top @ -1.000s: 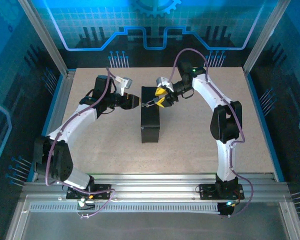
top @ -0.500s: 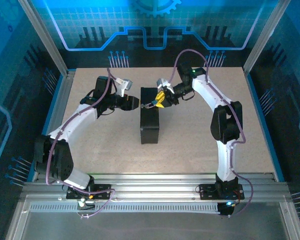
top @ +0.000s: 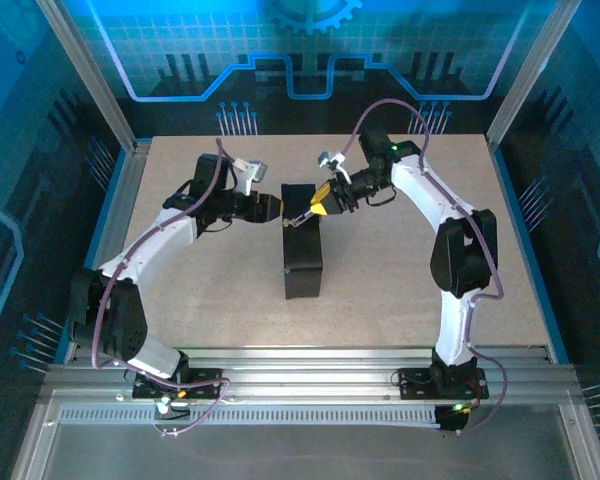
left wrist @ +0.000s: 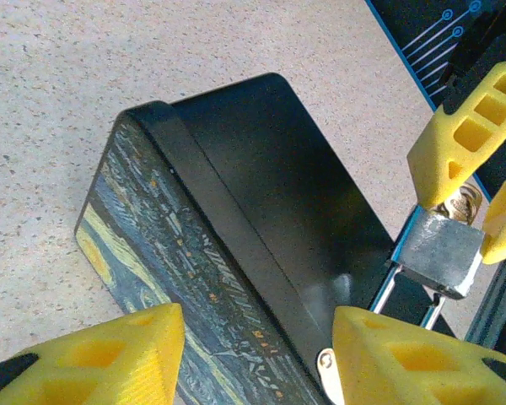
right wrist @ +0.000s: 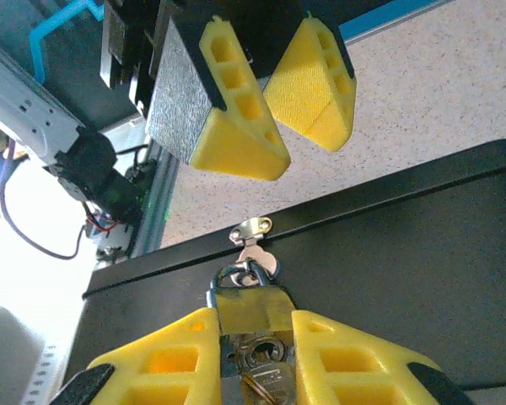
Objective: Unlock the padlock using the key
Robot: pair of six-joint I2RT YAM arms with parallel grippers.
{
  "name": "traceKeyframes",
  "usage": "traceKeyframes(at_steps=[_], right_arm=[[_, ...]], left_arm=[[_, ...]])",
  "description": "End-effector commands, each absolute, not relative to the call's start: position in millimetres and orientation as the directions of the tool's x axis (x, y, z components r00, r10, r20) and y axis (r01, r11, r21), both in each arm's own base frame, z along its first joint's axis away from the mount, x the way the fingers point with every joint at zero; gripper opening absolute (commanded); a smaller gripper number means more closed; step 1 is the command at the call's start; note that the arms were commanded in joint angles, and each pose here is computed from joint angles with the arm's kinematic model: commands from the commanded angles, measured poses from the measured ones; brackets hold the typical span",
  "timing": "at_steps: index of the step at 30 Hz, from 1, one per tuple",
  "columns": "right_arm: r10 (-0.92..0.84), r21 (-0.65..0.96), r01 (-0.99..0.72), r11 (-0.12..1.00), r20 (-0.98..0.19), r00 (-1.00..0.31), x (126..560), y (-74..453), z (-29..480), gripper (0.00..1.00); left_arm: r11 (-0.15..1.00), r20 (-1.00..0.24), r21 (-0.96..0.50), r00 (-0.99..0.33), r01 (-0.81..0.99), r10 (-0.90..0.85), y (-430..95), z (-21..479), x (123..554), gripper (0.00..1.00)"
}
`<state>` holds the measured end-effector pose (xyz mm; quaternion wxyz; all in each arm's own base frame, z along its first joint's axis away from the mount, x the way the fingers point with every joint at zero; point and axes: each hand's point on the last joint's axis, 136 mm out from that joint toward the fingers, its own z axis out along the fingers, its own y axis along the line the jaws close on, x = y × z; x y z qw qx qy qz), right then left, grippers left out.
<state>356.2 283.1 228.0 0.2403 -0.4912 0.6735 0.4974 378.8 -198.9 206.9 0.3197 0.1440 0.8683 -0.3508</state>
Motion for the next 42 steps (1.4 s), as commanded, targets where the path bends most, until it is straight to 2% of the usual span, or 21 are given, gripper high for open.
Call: traceKeyframes(at_steps=[1,3,5,10,12,14,18,21,24,31,38,42], right_arm=[[-0.402,0.515,-0.854,0.068,-0.769,-0.496,349.0,285.3,244.2,0.05],[-0.413,0.555,-0.821,0.134,-0.721,-0.556,354.9,283.8,237.3,0.02],[-0.432,0.568,-0.802,0.186,-0.686,-0.586,357.1,281.5,231.3,0.03],[-0.428,0.546,-0.801,0.245,-0.681,-0.595,359.3,272.4,226.0,0.06],[-0.430,0.521,-0.816,0.248,-0.696,-0.575,359.8,269.2,227.8,0.13],[-0.444,0.473,-0.852,0.223,-0.729,-0.521,355.1,267.4,230.7,0.24],[-0.456,0.310,-0.943,0.120,-0.827,-0.330,339.0,267.4,243.6,0.49],[-0.470,0.191,-0.979,0.070,-0.859,-0.201,333.1,267.0,246.3,0.60],[-0.490,0.105,-0.993,0.047,-0.864,-0.114,335.9,267.2,243.6,0.66],[-0.575,-0.073,-0.996,-0.054,-0.813,0.091,345.6,283.3,221.5,0.70],[-0.603,-0.063,-0.994,-0.088,-0.791,0.104,356.1,292.2,207.7,0.68],[-0.619,-0.017,-0.993,-0.118,-0.780,0.087,350.7,290.0,199.8,0.61]], left_arm=[[0.717,-0.629,-0.532,-0.777,0.450,0.022,-199.2,204.4,369.9,0.51],[0.717,-0.630,-0.530,-0.776,0.452,0.024,-199.6,205.7,369.6,0.51],[0.717,-0.635,-0.526,-0.772,0.458,0.027,-200.1,207.7,369.3,0.51],[0.712,-0.632,-0.525,-0.774,0.467,0.042,-200.9,207.7,365.8,0.51],[0.712,-0.634,-0.511,-0.770,0.481,0.065,-201.3,208.6,363.6,0.51],[0.718,-0.637,-0.495,-0.766,0.489,0.082,-200.5,209.6,363.7,0.51],[0.718,-0.642,-0.482,-0.760,0.502,0.101,-200.8,213.8,365.1,0.51],[0.713,-0.636,-0.487,-0.764,0.504,0.106,-202.0,213.9,365.3,0.51],[0.709,-0.630,-0.494,-0.769,0.504,0.108,-203.0,211.9,364.5,0.51],[0.714,-0.617,-0.493,-0.779,0.497,0.116,-201.7,205.6,363.1,0.52],[0.723,-0.613,-0.474,-0.778,0.502,0.139,-198.5,203.1,360.5,0.52],[0.728,-0.611,-0.469,-0.779,0.500,0.142,-197.4,201.3,361.4,0.52]])
